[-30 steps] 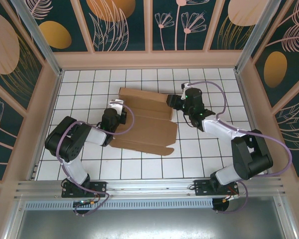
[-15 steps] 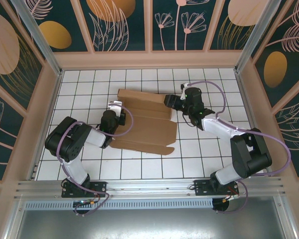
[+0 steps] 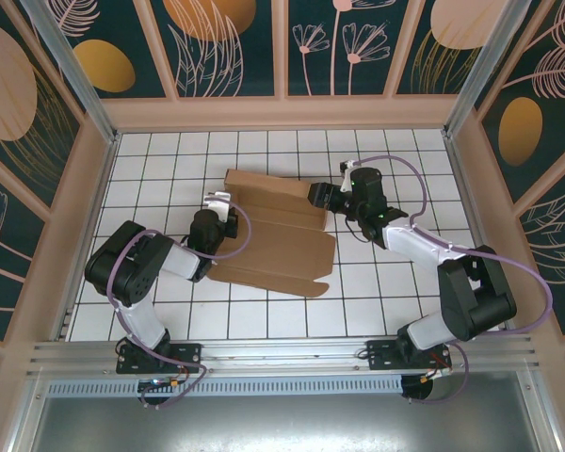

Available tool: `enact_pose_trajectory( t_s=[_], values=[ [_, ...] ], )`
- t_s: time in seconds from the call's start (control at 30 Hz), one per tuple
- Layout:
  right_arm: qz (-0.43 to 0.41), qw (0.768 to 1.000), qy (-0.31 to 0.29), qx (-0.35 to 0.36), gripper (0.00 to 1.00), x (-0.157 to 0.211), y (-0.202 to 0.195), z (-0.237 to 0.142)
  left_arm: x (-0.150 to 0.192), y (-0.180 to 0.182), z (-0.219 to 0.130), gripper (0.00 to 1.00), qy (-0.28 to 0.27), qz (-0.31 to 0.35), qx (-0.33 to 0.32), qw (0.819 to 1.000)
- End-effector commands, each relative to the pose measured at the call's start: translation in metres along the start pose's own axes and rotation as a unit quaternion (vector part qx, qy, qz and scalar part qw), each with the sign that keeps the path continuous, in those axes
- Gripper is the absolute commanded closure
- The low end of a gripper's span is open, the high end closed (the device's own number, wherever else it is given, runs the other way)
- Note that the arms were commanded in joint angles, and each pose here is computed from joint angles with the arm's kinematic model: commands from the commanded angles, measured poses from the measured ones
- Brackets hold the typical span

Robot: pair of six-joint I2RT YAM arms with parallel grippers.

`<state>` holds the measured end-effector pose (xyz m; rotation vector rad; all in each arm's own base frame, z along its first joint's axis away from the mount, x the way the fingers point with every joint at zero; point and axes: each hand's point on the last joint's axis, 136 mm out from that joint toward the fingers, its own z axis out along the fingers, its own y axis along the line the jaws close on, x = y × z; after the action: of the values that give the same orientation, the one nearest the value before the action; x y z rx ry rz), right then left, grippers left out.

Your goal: Fold the paper box

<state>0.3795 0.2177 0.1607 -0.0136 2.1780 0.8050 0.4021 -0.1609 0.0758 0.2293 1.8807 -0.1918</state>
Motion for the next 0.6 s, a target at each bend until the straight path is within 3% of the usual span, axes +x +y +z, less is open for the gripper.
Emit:
enact_pose_trajectory(
  t_s=[0.0,0.57],
  values=[
    [0.000,0.999,0.043,-0.005,0.25,0.021,0.002,0.001,-0.016,-0.018,-0.003,1.00,-0.027,-0.015,0.043,0.999],
    [-0.031,0.997,0.065,0.039,0.32,0.048,-0.022,0.008,-0.032,-0.005,-0.012,0.60,-0.055,0.006,0.008,0.998]
  ],
)
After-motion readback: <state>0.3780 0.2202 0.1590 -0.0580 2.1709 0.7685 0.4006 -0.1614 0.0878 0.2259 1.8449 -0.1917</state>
